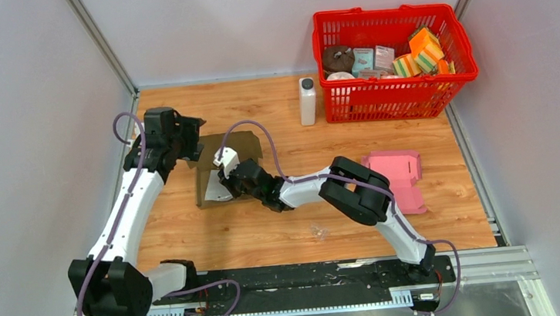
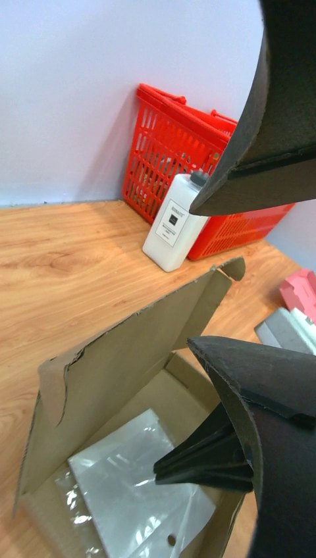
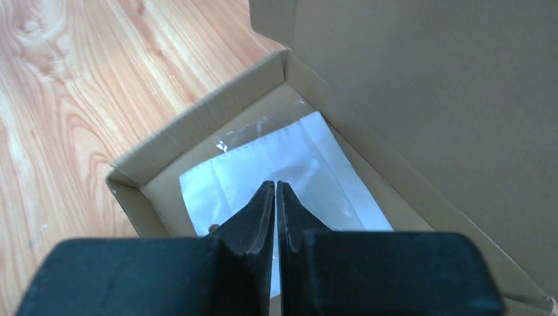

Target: Fold the paper box

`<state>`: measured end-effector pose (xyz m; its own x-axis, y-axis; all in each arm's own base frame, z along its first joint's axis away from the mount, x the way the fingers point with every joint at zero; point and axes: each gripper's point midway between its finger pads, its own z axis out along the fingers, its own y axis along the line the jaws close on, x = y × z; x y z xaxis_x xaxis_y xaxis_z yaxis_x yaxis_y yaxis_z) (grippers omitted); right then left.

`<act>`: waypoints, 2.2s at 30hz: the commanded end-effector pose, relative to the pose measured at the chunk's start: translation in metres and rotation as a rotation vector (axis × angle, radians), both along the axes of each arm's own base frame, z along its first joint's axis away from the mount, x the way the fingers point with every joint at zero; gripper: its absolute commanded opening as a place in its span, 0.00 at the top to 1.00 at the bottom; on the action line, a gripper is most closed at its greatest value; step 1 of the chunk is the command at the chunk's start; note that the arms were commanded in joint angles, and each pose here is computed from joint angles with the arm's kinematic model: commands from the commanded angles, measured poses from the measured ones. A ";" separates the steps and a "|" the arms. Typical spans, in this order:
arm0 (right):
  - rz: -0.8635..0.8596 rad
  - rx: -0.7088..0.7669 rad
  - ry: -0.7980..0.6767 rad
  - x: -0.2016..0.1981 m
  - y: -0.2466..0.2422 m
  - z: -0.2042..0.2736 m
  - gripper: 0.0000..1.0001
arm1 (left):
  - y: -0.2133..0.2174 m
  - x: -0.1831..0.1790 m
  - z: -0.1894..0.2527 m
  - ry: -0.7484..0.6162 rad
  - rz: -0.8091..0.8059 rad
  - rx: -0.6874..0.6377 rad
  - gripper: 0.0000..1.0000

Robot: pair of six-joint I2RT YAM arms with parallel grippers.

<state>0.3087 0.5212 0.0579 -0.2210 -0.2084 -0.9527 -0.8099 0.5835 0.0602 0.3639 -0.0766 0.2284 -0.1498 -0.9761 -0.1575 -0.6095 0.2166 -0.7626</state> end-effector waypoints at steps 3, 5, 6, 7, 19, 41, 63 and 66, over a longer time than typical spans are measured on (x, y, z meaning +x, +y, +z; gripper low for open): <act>-0.052 0.051 -0.019 -0.001 0.001 0.062 0.81 | 0.011 -0.007 0.024 -0.134 -0.184 0.201 0.25; -0.071 -0.066 0.059 -0.004 -0.016 0.056 0.68 | 0.008 -0.010 0.029 -0.161 -0.275 0.212 0.22; -0.075 -0.078 0.104 -0.007 -0.023 0.065 0.66 | 0.007 -0.011 0.028 -0.180 -0.348 0.260 0.21; -0.072 -0.102 0.133 -0.010 -0.029 0.066 0.62 | 0.006 -0.013 0.028 -0.190 -0.400 0.285 0.22; -0.244 -0.259 0.259 0.007 -0.126 0.091 0.40 | 0.054 -0.077 -0.039 -0.007 -0.522 0.631 0.25; -0.095 -0.151 0.193 0.083 -0.129 0.081 0.49 | 0.056 0.010 -0.074 0.055 -0.865 0.805 0.20; -0.156 -0.107 0.126 0.086 -0.114 0.100 0.71 | 0.048 0.019 -0.077 -0.011 -0.860 0.788 0.66; -0.211 -0.120 0.109 0.090 -0.120 0.103 0.74 | 0.046 0.017 -0.073 -0.018 -0.847 0.781 0.68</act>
<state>0.3826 0.3950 0.1214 -0.4476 -0.3202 -0.8349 -0.7063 0.6993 0.1105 0.3768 -0.0277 0.1388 -0.7470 -0.1849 -0.6386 -0.0493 0.9733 -0.2241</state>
